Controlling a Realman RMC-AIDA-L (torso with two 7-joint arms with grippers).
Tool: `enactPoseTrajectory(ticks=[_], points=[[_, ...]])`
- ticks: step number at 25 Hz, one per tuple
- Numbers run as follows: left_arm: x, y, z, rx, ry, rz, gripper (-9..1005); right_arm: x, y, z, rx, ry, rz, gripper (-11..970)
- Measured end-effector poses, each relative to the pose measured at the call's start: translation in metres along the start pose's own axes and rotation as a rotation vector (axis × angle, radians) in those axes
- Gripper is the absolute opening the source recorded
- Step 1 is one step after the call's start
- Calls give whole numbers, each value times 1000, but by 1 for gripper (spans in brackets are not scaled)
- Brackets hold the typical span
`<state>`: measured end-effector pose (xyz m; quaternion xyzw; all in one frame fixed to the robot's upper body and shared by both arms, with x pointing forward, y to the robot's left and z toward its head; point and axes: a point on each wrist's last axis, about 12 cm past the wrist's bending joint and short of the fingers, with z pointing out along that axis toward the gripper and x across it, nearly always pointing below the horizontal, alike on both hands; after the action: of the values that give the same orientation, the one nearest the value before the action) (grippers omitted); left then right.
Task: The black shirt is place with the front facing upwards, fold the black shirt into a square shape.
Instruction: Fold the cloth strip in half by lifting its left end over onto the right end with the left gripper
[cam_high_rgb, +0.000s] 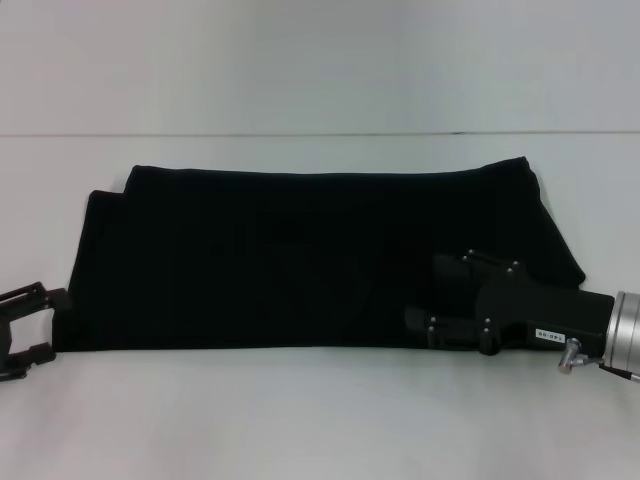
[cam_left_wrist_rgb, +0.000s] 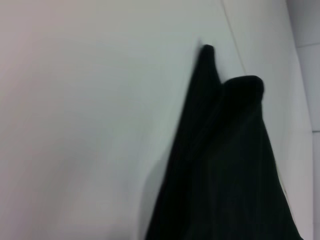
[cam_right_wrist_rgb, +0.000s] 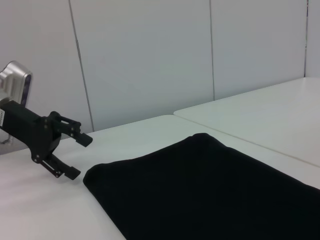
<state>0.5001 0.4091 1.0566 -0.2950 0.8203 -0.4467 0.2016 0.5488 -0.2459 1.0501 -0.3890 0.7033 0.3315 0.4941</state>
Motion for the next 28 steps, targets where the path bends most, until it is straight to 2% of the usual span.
enactPoseTrajectory(ticks=[10, 28], points=[[-1, 6, 2, -36, -32, -35, 887, -1, -1, 1, 0, 1, -4, 915], [-2, 5, 14, -41, -38, -57, 886, -2, -1, 3, -3, 3, -7, 915]])
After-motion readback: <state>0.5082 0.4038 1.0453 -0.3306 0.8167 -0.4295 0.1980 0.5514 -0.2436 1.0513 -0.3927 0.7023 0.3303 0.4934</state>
